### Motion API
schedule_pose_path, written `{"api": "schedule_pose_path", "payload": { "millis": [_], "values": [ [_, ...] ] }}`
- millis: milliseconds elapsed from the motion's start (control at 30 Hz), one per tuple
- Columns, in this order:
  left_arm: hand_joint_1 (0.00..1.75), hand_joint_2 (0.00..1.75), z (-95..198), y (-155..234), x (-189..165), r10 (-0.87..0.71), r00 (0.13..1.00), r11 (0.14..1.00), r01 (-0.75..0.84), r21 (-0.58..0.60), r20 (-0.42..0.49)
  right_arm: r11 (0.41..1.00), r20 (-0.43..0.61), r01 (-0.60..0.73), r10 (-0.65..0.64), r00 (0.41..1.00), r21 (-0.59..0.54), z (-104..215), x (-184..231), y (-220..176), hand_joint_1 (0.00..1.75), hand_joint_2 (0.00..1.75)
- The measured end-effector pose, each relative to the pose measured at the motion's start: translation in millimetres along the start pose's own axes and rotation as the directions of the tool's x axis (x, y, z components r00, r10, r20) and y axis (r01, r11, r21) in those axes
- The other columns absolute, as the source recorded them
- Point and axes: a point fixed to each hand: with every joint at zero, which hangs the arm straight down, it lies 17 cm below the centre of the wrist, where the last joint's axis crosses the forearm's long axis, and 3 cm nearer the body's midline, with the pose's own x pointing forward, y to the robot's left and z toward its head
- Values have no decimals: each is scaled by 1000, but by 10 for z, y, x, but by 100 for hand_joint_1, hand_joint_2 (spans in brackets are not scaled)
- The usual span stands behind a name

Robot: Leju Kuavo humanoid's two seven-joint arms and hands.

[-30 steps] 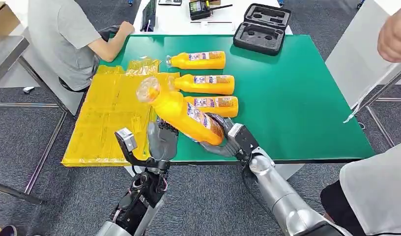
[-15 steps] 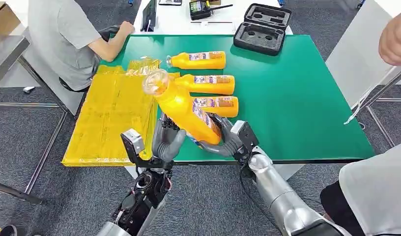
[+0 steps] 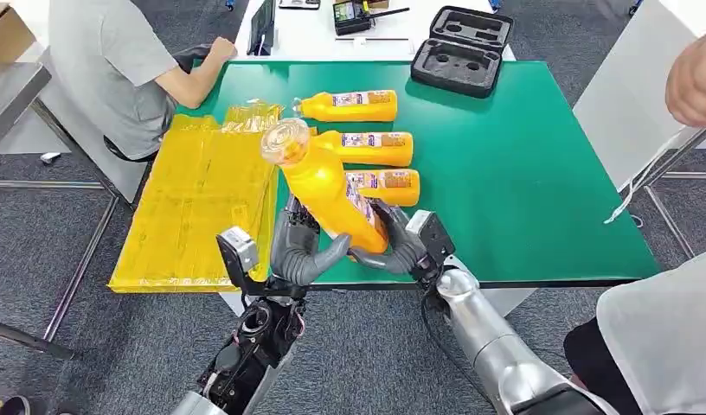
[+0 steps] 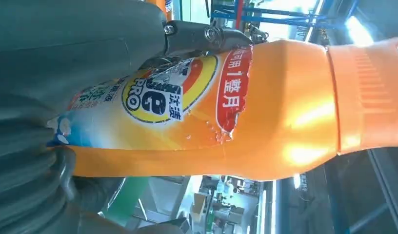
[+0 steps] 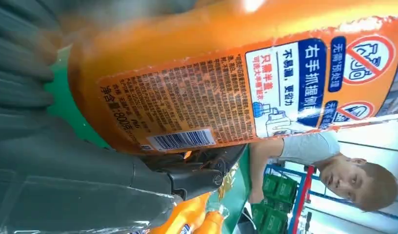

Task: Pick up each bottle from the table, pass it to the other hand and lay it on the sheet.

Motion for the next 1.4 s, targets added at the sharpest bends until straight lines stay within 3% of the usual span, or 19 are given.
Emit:
{"api": "schedule_pose_path", "payload": {
  "millis": [567,600,633,667,700,1400],
  "values": [
    [3,175,17,24,-31,8,1000,1000,-8,15,-8,1000,-12,-11,11,1000,18,-82,-20,70,173,175],
    [37,175,17,28,-32,6,1000,1000,-6,16,-8,1000,-14,-12,12,1000,20,-84,-24,77,175,175],
    [84,175,19,34,-34,3,1000,1000,-3,18,-9,1000,-15,-11,12,1000,22,-89,-27,84,175,175],
    [12,175,22,41,-38,0,1000,1000,0,21,-10,1000,-16,-11,11,1000,25,-95,-28,98,175,175],
    [0,175,28,47,-42,-2,1000,1000,2,22,-11,1000,-17,-10,11,1000,27,-98,-33,107,175,175],
    [0,175,56,59,-90,-43,999,998,44,40,-24,991,-63,-99,104,993,89,-150,-209,414,175,175]
  ]
}}
